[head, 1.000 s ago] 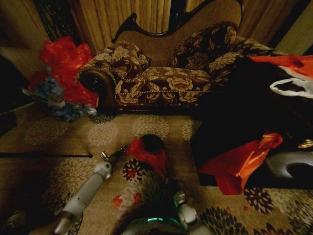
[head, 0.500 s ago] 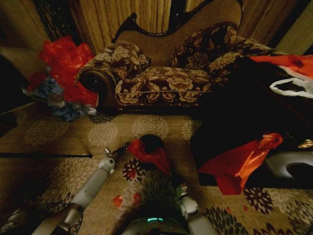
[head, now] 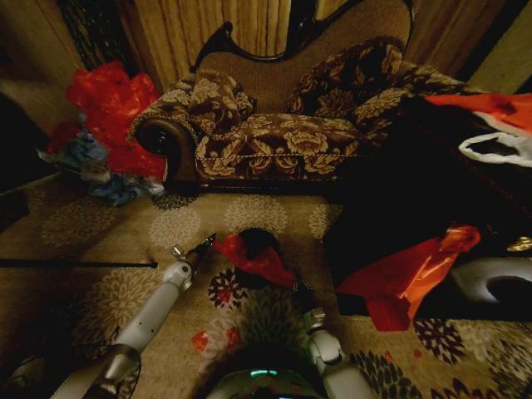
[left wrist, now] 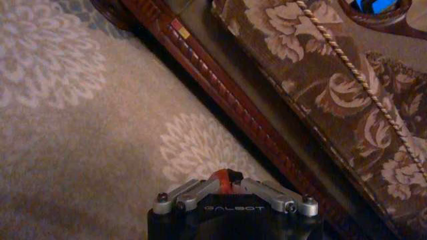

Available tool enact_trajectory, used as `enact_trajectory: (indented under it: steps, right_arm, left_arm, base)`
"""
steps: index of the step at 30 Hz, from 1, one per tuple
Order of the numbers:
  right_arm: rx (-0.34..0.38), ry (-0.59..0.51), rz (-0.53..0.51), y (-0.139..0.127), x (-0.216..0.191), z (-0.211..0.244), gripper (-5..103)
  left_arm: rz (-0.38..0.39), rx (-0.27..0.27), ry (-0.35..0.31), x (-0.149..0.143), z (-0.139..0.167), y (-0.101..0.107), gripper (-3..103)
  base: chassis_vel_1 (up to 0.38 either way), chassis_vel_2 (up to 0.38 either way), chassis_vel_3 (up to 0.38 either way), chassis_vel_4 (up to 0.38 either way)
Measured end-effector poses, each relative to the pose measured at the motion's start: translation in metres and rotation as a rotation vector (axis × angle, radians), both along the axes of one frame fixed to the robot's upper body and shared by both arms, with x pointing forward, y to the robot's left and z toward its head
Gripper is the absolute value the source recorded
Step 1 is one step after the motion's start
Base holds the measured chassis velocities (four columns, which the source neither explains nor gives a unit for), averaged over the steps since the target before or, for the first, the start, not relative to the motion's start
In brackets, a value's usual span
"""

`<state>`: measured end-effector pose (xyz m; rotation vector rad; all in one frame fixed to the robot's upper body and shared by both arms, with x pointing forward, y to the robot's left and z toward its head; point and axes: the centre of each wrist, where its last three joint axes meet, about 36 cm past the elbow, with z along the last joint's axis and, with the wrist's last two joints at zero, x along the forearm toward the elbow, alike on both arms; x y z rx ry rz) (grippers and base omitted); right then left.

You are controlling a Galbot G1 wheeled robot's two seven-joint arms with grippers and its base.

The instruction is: Place a garbage bag over the trash bin.

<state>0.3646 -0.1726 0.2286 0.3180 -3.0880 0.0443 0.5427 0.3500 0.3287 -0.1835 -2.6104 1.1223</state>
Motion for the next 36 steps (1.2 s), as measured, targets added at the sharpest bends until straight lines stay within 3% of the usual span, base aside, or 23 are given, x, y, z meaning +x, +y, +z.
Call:
enact_trajectory:
  steps: [10,20,26,27,29,31,32,34,35,36]
  right_arm:
    - [0.005,-0.012,-0.005,0.003,0.010,0.003,0]
    - [0.020,-0.037,0.030,0.010,-0.005,0.029,-3]
    - [-0.044,-0.053,0.194,0.005,-0.036,0.032,18]
    - [-0.147,-0.125,0.294,-0.007,-0.041,0.024,33]
    - [-0.180,-0.148,0.320,-0.012,-0.039,0.021,33]
    - [-0.235,-0.186,0.393,-0.022,-0.034,0.020,44]
    - [-0.235,-0.186,0.393,-0.022,-0.034,0.020,44]
    - [-0.314,-0.210,0.474,-0.030,-0.030,0.014,55]
    - [-0.314,-0.210,0.474,-0.030,-0.030,0.014,55]
    - [-0.381,-0.227,0.509,-0.038,-0.026,0.008,61]
  left_arm:
    - [-0.006,-0.014,-0.015,0.006,0.003,-0.007,0]
    - [-0.033,-0.021,-0.039,0.000,0.012,-0.015,0]
    - [-0.064,-0.009,-0.046,-0.006,0.016,-0.023,0]
    - [-0.072,-0.004,-0.051,-0.007,0.020,-0.025,0]
    - [-0.074,-0.003,-0.052,-0.007,0.021,-0.025,0]
    - [-0.079,-0.004,-0.055,-0.007,0.023,-0.027,0]
    - [-0.079,-0.004,-0.055,-0.007,0.023,-0.027,0]
    - [-0.083,-0.007,-0.054,-0.007,0.023,-0.030,0]
    - [-0.083,-0.007,-0.054,-0.007,0.023,-0.030,0]
    - [-0.085,-0.008,-0.053,-0.008,0.023,-0.031,0]
  base:
    - [0.000,0.000,0.000,0.000]
    - [0.000,0.000,0.000,0.000]
    - [0.000,0.000,0.000,0.000]
    - [0.000,0.000,0.000,0.000]
    - [0.000,0.000,0.000,0.000]
    - [0.000,0.000,0.000,0.000]
    - [0.000,0.000,0.000,0.000]
    - [0.000,0.000,0.000,0.000]
    - [0.000,0.000,0.000,0.000]
    - [0.000,0.000,0.000,0.000]
